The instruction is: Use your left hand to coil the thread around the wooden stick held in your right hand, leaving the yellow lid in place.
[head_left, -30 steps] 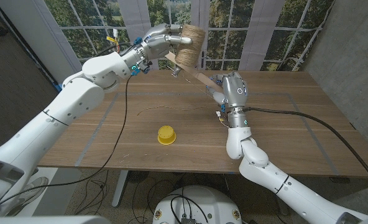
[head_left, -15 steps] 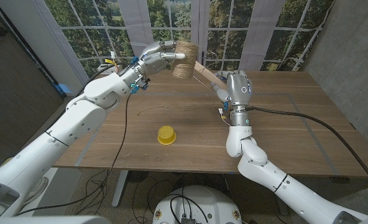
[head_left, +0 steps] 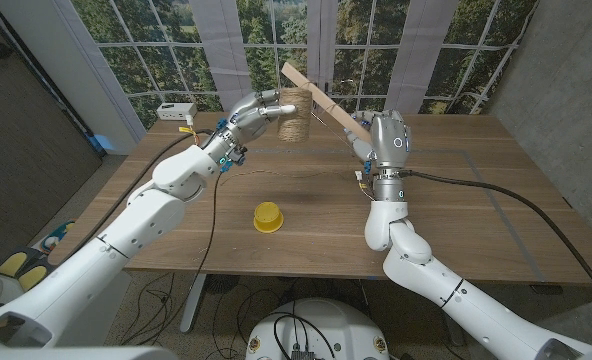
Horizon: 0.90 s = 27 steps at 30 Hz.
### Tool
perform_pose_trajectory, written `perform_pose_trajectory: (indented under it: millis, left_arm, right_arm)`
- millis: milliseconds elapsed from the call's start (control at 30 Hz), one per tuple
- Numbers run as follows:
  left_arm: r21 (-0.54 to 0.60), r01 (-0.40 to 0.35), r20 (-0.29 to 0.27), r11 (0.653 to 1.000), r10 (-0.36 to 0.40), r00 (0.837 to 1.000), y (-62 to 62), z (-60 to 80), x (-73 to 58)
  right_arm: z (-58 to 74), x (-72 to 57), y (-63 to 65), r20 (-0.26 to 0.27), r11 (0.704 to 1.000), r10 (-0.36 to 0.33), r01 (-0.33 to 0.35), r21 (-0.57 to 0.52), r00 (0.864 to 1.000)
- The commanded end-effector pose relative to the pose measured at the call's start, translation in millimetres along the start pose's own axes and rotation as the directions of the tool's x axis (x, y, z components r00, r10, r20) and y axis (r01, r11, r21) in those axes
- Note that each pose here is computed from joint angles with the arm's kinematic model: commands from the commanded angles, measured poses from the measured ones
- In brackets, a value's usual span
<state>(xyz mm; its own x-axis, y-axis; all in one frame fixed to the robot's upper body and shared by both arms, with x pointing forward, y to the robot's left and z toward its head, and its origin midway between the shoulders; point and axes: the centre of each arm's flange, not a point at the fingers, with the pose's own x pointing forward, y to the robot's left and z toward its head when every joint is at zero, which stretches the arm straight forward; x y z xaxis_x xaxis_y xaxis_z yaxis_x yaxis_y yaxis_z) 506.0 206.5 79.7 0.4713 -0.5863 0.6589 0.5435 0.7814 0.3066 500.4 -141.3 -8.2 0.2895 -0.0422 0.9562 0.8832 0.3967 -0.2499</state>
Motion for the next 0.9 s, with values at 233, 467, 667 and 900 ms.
perform_pose_trajectory:
  millis: [233, 467, 667, 900]
  left_arm:
    - [-0.358, -0.140, 0.037, 0.923, 0.163, 0.986, 6.5, -98.8, -3.4]
    - [-0.502, -0.167, 0.081, 0.849, 0.238, 0.968, -0.8, -123.8, -0.5]
    - [-0.611, -0.232, 0.061, 0.757, 0.337, 0.939, -10.6, -144.7, 0.6]
    - [-0.691, -0.385, -0.076, 0.612, 0.469, 0.880, -26.6, -161.2, -4.8]
  right_arm:
    - [-7.6, 2.0, 2.8, -0.024, 1.000, -0.010, 0.011, 0.012, 1.000]
    - [-11.9, 2.6, 3.6, -0.035, 1.000, -0.011, 0.012, 0.011, 0.999]
    - [-15.0, 3.4, 4.1, -0.041, 1.000, -0.012, 0.012, 0.012, 0.999]
    - [-16.9, 3.7, 3.2, -0.044, 1.000, -0.018, 0.018, 0.012, 0.999]
